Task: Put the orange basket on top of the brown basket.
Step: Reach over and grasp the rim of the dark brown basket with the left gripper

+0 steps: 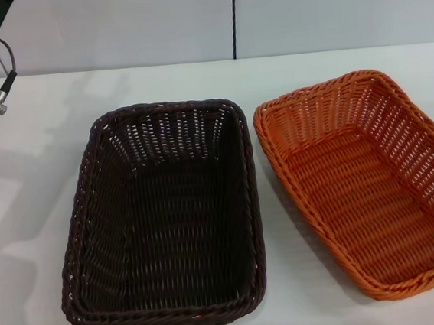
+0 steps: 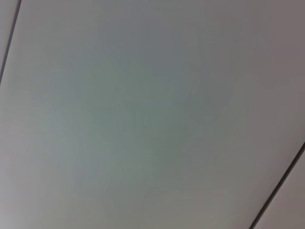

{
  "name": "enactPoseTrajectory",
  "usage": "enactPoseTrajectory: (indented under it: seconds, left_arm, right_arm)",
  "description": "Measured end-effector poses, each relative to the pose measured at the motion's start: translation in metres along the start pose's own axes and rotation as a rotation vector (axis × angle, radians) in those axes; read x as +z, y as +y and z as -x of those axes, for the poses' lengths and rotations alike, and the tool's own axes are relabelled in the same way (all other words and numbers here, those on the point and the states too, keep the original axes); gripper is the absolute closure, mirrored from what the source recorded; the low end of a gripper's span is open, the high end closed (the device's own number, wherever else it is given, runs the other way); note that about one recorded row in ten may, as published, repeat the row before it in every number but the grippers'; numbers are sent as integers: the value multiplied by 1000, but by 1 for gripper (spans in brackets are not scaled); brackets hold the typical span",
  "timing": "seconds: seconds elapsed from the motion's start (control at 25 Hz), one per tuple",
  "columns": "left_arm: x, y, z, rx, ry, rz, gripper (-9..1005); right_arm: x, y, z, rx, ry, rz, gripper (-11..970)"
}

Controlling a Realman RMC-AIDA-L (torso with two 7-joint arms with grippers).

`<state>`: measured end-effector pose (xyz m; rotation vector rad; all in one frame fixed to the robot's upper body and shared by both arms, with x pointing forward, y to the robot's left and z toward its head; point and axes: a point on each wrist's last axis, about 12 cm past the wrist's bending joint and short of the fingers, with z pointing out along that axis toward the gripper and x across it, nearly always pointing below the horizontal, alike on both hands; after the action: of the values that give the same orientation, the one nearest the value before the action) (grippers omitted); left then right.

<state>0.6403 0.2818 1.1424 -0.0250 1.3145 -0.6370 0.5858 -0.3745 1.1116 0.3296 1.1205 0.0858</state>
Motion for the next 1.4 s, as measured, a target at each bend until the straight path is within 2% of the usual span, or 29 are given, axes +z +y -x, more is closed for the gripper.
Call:
enactPoseTrajectory:
  seconds: [0.32,0.68,0.88,1.0,1.08,1.12,1.16,1.2,1.24,1.4]
  left_arm:
    - [-2,-2,1,50,-15,-19,241]
    - [-7,-3,-7,-10,-25,-15,304]
    - [-3,-2,-5,21,52,-53,302]
    - [1,5,2,28,136,-45,303]
    - [1,5,2,28,136,-45,304]
    - [5,9,7,22,192,-27,304]
    - [5,9,7,22,192,-27,305]
    - [14,15,23,-5,332,-36,305]
    - [19,16,36,-17,419,-54,305]
    - [24,16,62,-50,643,-46,307]
  right_arm:
    - [-2,-2,-1,16,-5,-29,270]
    - [-7,0,-6,33,21,-28,270]
    - [-9,-1,-12,32,66,-31,270]
    - [-9,0,-14,29,83,-27,270]
    - [-8,0,-14,28,84,-27,270]
    - [-8,0,-14,28,84,-27,270]
    - [-8,-1,-14,25,85,-27,270]
    - [-8,-2,-14,21,88,-31,270]
    - [-8,-2,-14,21,88,-31,270]
    - [-6,-8,-13,8,104,-46,270]
